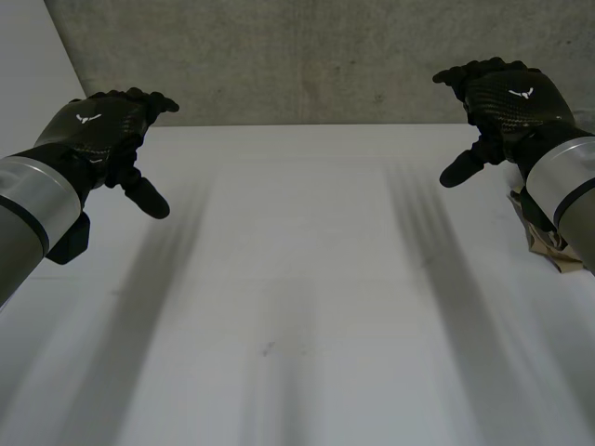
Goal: Fold the laundry.
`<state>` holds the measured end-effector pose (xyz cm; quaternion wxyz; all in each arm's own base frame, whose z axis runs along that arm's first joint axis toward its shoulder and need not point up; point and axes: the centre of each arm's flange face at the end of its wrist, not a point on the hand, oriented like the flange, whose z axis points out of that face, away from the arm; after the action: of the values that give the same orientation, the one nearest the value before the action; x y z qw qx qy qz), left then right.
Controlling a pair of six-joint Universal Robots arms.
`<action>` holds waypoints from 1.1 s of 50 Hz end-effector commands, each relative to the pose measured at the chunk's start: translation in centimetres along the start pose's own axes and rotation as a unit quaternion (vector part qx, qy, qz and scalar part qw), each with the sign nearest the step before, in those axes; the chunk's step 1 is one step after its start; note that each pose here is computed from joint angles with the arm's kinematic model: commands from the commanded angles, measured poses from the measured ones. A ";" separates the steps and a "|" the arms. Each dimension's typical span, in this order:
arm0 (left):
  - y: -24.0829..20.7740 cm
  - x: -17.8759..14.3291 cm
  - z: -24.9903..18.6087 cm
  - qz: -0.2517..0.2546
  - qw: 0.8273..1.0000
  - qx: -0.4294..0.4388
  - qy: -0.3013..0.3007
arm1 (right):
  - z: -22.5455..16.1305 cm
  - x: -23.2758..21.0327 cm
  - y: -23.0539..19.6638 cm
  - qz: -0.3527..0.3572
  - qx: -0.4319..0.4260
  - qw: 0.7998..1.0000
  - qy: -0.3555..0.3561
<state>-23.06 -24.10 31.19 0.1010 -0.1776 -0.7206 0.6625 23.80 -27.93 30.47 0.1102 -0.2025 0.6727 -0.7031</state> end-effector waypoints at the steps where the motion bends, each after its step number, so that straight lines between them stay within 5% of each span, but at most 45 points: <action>1: 0.0 0.0 0.0 0.000 1.000 0.000 -0.001 | -0.1 -0.1 0.1 0.000 -0.001 1.000 -0.001; 55: 0.7 -0.3 1.3 -0.006 0.999 0.052 0.002 | -0.1 -0.4 0.2 0.000 0.001 1.000 -0.005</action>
<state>-23.08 -24.79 30.41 0.1071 -0.1724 -0.7065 0.6779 24.07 -27.70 30.17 0.1140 -0.2065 0.6735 -0.7006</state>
